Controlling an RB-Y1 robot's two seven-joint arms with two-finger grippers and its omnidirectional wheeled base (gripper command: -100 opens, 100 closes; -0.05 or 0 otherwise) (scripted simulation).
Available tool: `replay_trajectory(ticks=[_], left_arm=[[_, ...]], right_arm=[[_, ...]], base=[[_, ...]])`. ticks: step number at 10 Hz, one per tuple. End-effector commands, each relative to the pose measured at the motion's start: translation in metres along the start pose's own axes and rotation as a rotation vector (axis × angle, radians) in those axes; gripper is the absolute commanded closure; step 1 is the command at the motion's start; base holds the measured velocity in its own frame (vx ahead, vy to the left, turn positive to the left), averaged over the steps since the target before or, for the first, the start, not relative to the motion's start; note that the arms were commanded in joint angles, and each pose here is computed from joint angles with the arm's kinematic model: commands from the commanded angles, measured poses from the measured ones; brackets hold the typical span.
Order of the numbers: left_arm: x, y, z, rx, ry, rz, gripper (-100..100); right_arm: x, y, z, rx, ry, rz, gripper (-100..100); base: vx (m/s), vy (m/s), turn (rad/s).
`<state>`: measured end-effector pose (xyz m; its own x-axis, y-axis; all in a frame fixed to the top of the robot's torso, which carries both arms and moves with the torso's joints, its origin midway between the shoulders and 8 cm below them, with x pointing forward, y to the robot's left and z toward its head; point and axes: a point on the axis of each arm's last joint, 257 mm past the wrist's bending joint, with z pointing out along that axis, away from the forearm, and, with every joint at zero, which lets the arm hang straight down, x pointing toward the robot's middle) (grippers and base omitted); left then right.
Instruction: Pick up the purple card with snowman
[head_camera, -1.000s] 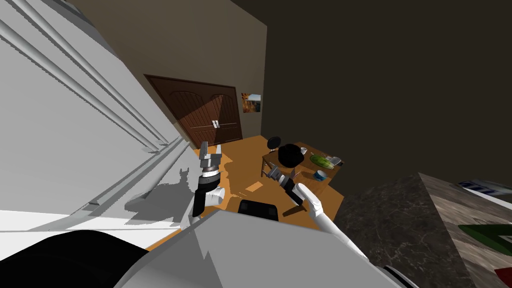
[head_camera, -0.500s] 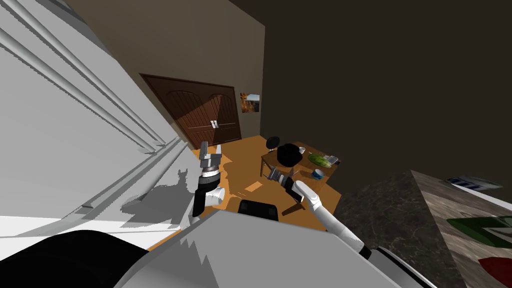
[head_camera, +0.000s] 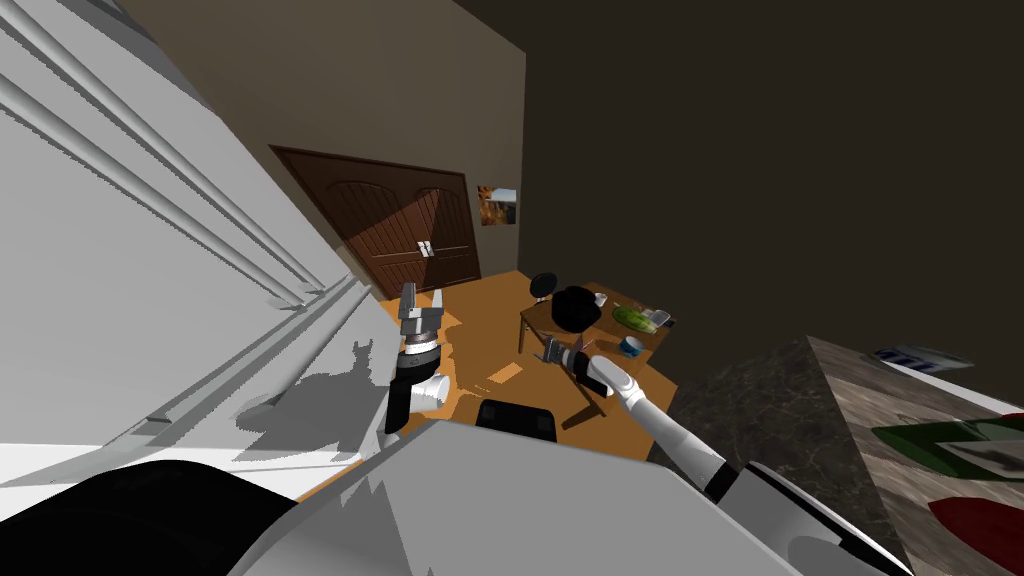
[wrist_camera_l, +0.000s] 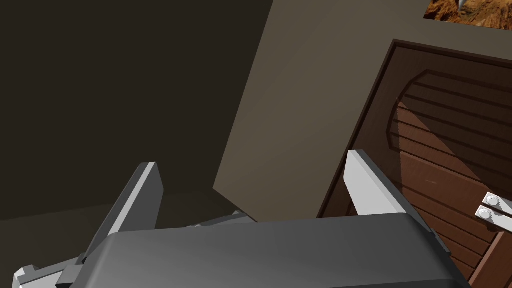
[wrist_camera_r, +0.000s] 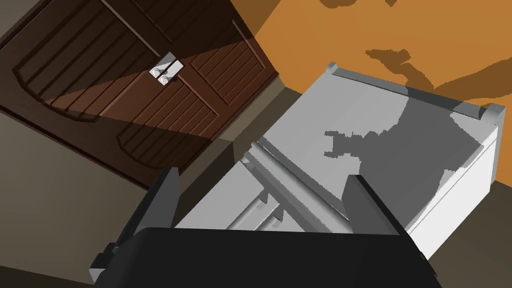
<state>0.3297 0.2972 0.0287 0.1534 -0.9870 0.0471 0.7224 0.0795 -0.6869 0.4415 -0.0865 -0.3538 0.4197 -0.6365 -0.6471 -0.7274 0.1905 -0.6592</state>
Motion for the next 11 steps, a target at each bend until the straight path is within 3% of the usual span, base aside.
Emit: replay_trajectory(ticks=[1, 2, 3, 5, 6, 11], left_arm=[[0.0, 0.0, 0.0, 0.0, 0.0, 0.0, 0], [0.0, 0.0, 0.0, 0.0, 0.0, 0.0, 0], [0.0, 0.0, 0.0, 0.0, 0.0, 0.0, 0], [0.0, 0.0, 0.0, 0.0, 0.0, 0.0, 0], [0.0, 0.0, 0.0, 0.0, 0.0, 0.0, 0], [0.0, 0.0, 0.0, 0.0, 0.0, 0.0, 0]], right_arm=[[0.024, 0.005, -0.005, -0.066, 0.049, -0.128, -100], [0.043, 0.008, -0.011, -0.111, 0.086, -0.198, -100], [0.049, 0.006, -0.011, -0.114, 0.099, -0.208, -100], [0.083, 0.003, -0.025, -0.198, 0.161, -0.352, -100], [0.086, 0.002, -0.026, -0.199, 0.167, -0.35, -100], [0.158, -0.022, -0.071, -0.374, 0.302, -0.599, -100]], base=[[0.01, -0.039, -0.052], [0.008, -0.047, -0.041], [0.0, -0.036, -0.007], [0.005, -0.035, -0.032], [0.014, -0.032, -0.01], [0.015, -0.044, -0.022]])
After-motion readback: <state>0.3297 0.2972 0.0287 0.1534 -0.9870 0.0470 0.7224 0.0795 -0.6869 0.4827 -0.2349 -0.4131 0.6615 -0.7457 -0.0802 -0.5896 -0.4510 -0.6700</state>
